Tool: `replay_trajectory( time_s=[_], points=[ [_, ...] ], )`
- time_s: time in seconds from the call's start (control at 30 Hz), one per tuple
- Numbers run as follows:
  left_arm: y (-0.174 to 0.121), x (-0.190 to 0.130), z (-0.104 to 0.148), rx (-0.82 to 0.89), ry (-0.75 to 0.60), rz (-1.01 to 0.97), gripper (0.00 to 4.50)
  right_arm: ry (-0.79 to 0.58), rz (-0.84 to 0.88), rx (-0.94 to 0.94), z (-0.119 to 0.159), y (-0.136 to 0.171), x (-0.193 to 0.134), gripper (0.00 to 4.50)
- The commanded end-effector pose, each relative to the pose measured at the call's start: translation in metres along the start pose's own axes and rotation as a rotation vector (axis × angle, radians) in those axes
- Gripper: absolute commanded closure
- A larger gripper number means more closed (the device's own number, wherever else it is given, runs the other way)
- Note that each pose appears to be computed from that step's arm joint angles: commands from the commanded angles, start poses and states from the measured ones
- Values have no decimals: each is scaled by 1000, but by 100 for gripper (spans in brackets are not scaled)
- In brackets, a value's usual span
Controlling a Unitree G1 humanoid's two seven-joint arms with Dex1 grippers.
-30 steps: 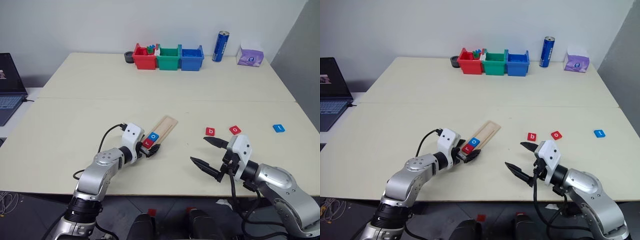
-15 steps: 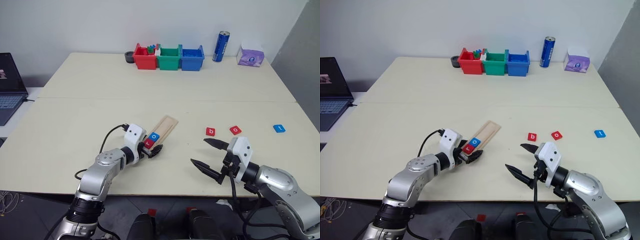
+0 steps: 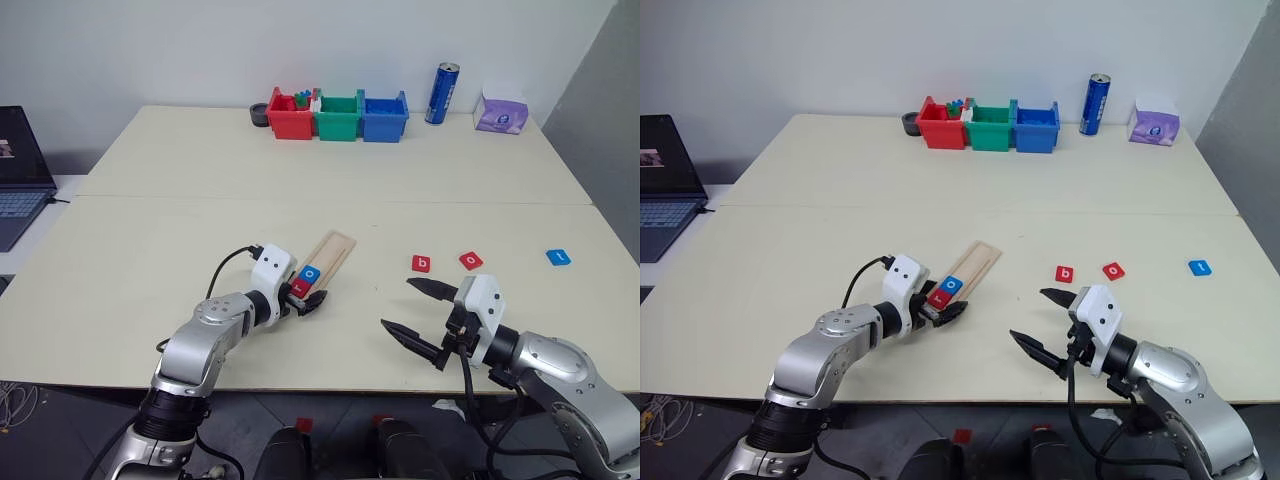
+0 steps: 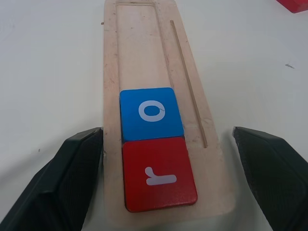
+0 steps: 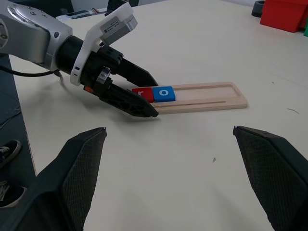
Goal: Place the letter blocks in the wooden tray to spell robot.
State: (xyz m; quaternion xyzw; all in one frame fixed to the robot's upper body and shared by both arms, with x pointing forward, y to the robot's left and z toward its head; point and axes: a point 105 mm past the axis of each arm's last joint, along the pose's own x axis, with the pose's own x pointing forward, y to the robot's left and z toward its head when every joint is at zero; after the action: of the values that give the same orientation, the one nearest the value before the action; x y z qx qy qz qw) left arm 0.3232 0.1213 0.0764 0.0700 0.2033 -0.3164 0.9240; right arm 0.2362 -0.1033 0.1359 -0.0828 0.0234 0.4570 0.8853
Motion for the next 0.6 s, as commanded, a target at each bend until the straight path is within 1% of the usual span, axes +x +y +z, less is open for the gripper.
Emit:
replay_trajectory(
  time_s=[0.03,0.07,0.1,0.23,0.33,0.6],
  points=[
    [-2,0,-16,-37,70,-12,0,-33,38,-26,12,7,-1,2],
    [0,0,-16,-37,74,-8,38,-33,40,-25,12,7,-1,0],
    [2,-1,-16,-35,77,-4,58,-33,43,-24,12,7,-1,0],
    [10,-4,-15,-34,84,11,170,-32,50,-21,13,8,-1,0],
    [13,-6,-16,-31,90,15,242,-30,53,-22,13,8,-1,0],
    [15,-7,-14,7,84,-10,242,-22,58,-27,12,9,-1,0]
  ],
)
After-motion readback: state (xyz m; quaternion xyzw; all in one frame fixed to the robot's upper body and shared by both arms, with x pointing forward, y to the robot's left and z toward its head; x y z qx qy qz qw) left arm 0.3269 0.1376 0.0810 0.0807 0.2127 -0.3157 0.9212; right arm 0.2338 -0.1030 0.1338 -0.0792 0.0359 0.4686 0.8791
